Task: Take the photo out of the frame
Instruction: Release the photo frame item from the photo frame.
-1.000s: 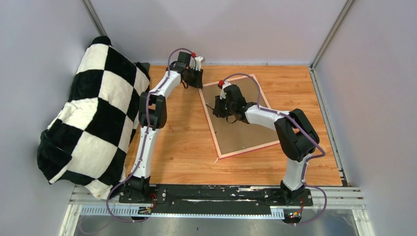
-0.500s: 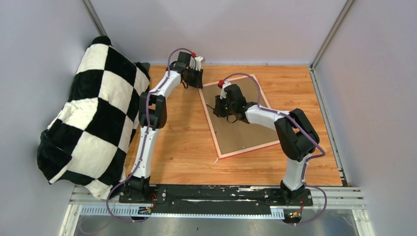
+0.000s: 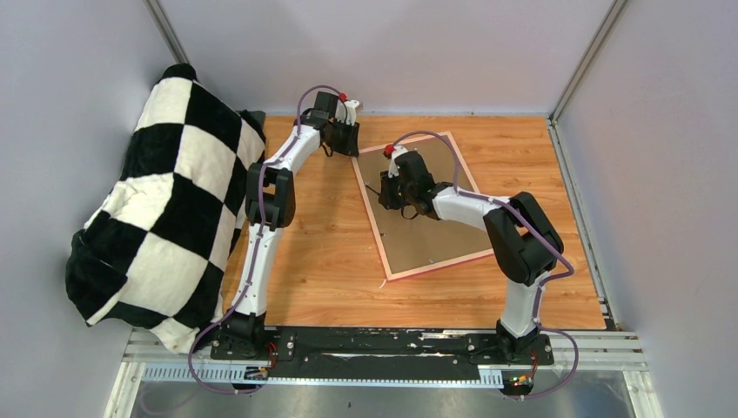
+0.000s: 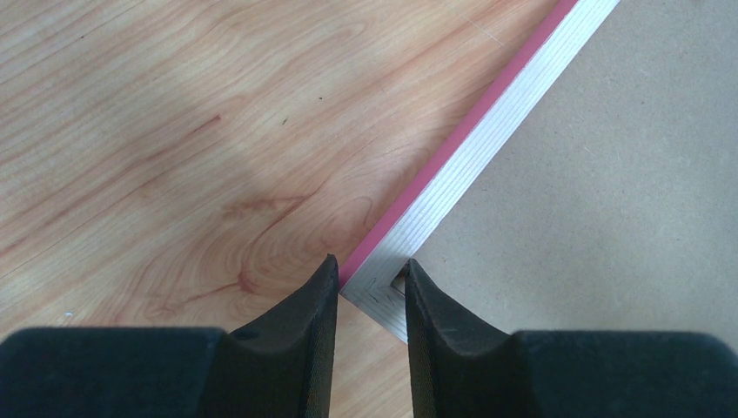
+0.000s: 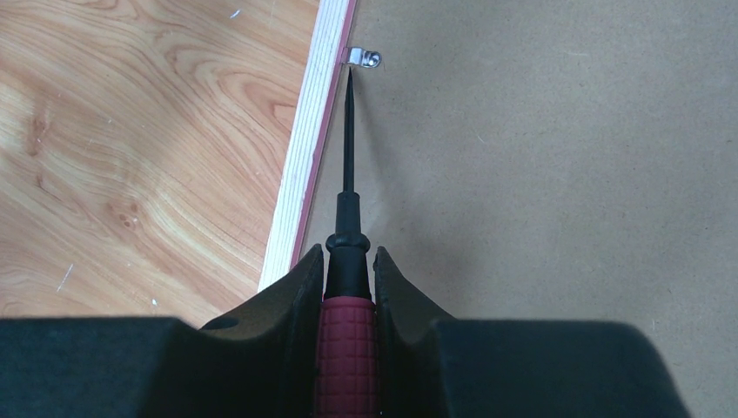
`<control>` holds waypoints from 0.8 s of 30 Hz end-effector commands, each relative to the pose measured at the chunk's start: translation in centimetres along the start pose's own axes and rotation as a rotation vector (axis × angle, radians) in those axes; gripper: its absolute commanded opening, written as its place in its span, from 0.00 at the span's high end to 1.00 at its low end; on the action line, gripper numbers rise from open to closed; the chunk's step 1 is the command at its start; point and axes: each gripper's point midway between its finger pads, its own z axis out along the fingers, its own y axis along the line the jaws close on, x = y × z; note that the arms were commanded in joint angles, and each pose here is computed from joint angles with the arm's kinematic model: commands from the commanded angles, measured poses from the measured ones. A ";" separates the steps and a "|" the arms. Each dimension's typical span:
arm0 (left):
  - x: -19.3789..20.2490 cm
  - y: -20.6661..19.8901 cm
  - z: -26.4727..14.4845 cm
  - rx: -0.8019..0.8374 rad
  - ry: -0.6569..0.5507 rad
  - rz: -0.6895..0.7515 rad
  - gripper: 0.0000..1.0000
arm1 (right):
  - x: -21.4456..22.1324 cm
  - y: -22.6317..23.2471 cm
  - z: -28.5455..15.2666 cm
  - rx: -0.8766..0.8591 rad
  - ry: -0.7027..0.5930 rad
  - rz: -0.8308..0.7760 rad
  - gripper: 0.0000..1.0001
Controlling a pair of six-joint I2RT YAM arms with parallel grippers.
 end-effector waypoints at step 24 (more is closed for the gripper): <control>5.3 -0.3 2.2 0.000 0.152 -0.042 0.98 | 2.0 -0.8 2.1 0.105 0.047 0.009 1.00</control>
